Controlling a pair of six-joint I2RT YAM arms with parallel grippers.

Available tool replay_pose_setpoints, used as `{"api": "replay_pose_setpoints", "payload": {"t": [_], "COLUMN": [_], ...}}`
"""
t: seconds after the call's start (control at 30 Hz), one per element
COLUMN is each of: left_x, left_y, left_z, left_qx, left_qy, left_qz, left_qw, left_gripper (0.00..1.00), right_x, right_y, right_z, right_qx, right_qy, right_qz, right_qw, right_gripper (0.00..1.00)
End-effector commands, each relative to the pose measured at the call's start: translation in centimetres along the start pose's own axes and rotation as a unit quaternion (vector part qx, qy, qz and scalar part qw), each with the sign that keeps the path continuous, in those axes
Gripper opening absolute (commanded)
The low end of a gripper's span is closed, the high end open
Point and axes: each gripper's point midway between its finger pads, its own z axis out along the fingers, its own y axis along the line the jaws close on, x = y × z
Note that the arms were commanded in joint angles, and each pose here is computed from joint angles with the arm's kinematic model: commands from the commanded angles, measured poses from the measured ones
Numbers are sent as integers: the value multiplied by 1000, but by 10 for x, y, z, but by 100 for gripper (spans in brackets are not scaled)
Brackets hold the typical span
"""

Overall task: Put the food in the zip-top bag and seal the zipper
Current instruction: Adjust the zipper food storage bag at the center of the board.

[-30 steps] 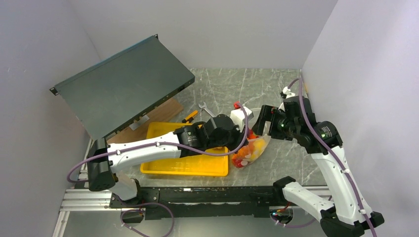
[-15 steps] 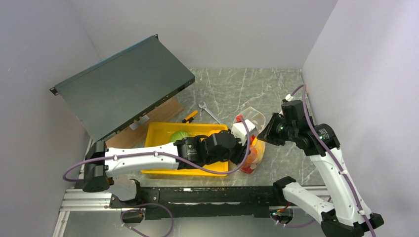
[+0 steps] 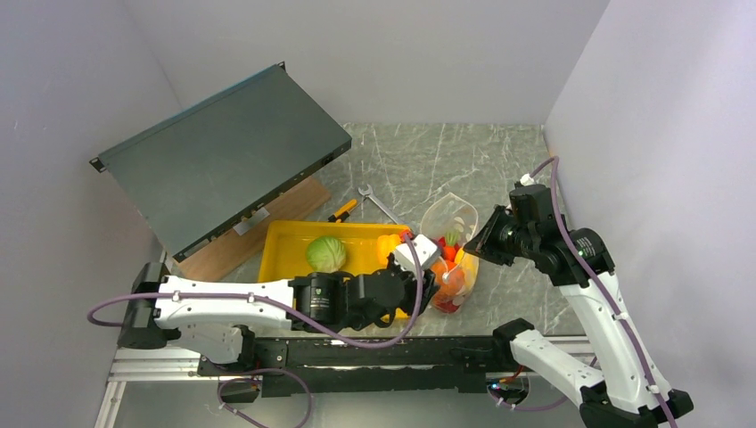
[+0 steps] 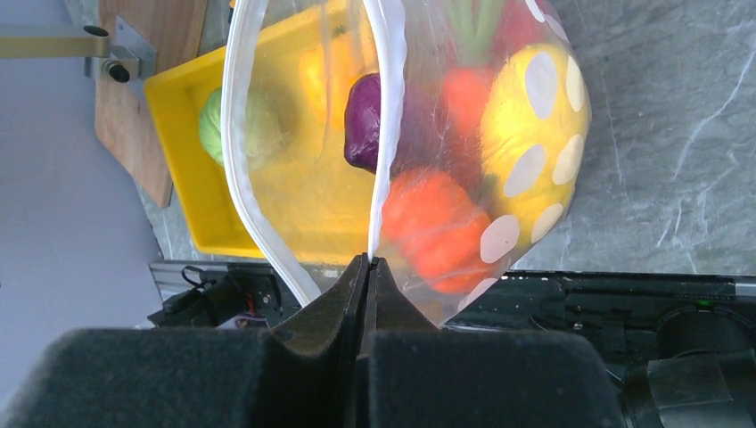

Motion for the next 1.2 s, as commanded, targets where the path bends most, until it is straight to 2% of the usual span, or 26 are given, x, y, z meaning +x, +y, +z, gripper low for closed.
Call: {"api": "replay_pose_setpoints", "payload": {"t": [0.0, 0.07, 0.27, 0.4, 0.47, 0.6, 0.67, 0.73, 0.8, 0.87, 0.93, 1.07, 1.17], "left_x": [-14, -12, -12, -20, -24, -33, -39, -48, -55, -55, -53, -41, -25], "left_y": [-8, -11, -13, -10, -15, -26, -9, 7, 22, 42, 61, 76, 98], "left_z": [0, 7, 22, 28, 28, 23, 17, 7, -2, -8, -10, 4, 21], "left_qx": [-27, -32, -52, -75, -55, 38, 40, 35, 42, 34, 12, 12, -39], "left_qy": [-17, -21, -30, -26, -25, -3, 15, -4, -34, -38, -19, 45, 84], "left_qz": [-53, -60, -59, -55, -60, -54, -94, -132, -167, -197, -205, -172, -194], "left_qw": [998, 997, 996, 995, 996, 998, 995, 991, 984, 979, 979, 984, 977], "left_gripper": [41, 42, 64, 66, 69, 73, 65, 60, 66, 69, 71, 75, 75], "right_x": [-7, -8, -9, -11, -13, -11, -12, -14, -11, -10, -7, -3, -4], "right_y": [5, 4, 3, 5, 7, 20, 22, 25, 29, 30, 33, 33, 32], "right_z": [0, 0, 1, 2, 2, 2, 3, 4, 5, 6, 7, 11, 14], "right_qx": [-14, -13, -10, -24, -33, -86, -96, -110, -128, -135, -148, -153, -151], "right_qy": [-20, -25, -29, -38, -42, -36, -43, -54, -57, -56, -52, -38, -36], "right_qz": [13, 13, 6, -10, -43, -144, -163, -177, -188, -196, -206, -231, -250], "right_qw": [1000, 1000, 1000, 999, 998, 985, 981, 976, 972, 970, 966, 960, 956], "right_gripper": [0, 0, 0, 0, 0, 0, 0, 0, 0, 0, 0, 0, 0]}}
